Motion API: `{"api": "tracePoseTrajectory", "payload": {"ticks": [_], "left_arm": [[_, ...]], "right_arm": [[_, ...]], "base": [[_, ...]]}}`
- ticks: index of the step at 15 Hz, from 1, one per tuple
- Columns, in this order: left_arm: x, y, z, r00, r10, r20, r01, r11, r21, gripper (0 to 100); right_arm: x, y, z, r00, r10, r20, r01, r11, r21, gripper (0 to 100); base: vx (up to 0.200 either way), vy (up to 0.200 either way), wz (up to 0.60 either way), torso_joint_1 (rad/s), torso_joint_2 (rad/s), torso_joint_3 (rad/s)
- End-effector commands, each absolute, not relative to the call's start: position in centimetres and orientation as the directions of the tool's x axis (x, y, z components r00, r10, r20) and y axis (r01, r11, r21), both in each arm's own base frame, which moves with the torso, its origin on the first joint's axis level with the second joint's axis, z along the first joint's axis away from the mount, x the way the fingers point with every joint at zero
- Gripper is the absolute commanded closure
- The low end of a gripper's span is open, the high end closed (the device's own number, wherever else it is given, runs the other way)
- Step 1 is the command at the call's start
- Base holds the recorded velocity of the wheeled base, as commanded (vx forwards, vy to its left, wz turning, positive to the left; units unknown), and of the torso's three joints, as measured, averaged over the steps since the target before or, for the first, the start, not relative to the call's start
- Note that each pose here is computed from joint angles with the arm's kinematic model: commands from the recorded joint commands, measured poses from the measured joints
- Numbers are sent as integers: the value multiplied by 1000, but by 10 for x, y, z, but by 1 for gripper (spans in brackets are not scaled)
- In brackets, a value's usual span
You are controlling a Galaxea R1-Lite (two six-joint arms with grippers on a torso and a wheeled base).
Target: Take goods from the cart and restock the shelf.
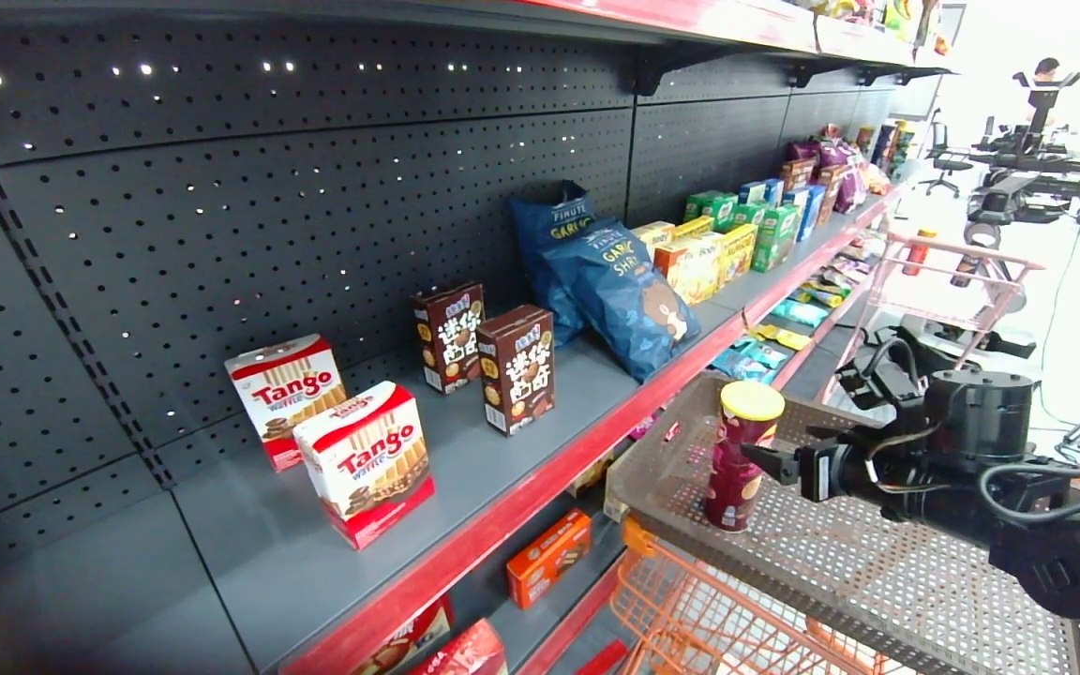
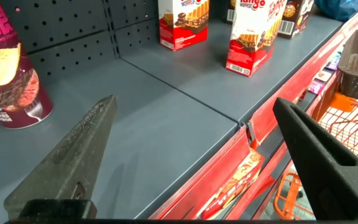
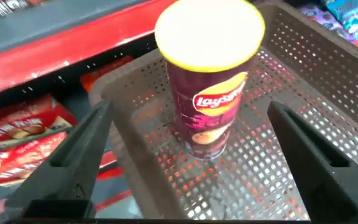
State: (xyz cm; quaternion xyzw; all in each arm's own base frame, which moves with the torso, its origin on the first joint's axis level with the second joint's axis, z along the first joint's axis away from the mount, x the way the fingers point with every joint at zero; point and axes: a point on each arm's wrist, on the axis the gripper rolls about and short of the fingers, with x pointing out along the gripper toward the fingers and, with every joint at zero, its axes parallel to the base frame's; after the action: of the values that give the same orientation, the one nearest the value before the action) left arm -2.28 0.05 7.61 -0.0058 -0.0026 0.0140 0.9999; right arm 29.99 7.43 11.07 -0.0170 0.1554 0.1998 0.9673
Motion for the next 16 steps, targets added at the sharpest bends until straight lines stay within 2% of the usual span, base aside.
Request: {"api": "tracePoseTrajectory", "payload": {"ticks": [1,12,16], "left_arm": [[-23,1,76,1000,29,6,-29,1000,-11,0],[-23,0,76,1000,28,6,-28,1000,-12,0],[-23,1,76,1000,29,6,-29,1000,-12,0]], "right_arm": [[314,78,81,853,378,-360,-403,915,8,0],[354,87,26,856,392,-338,-416,909,-1,0],[361,89,18,844,431,-319,-457,889,-10,0]], "base": [[0,0,0,0,0,0],[0,0,0,0,0,0],[0,0,0,0,0,0]]}}
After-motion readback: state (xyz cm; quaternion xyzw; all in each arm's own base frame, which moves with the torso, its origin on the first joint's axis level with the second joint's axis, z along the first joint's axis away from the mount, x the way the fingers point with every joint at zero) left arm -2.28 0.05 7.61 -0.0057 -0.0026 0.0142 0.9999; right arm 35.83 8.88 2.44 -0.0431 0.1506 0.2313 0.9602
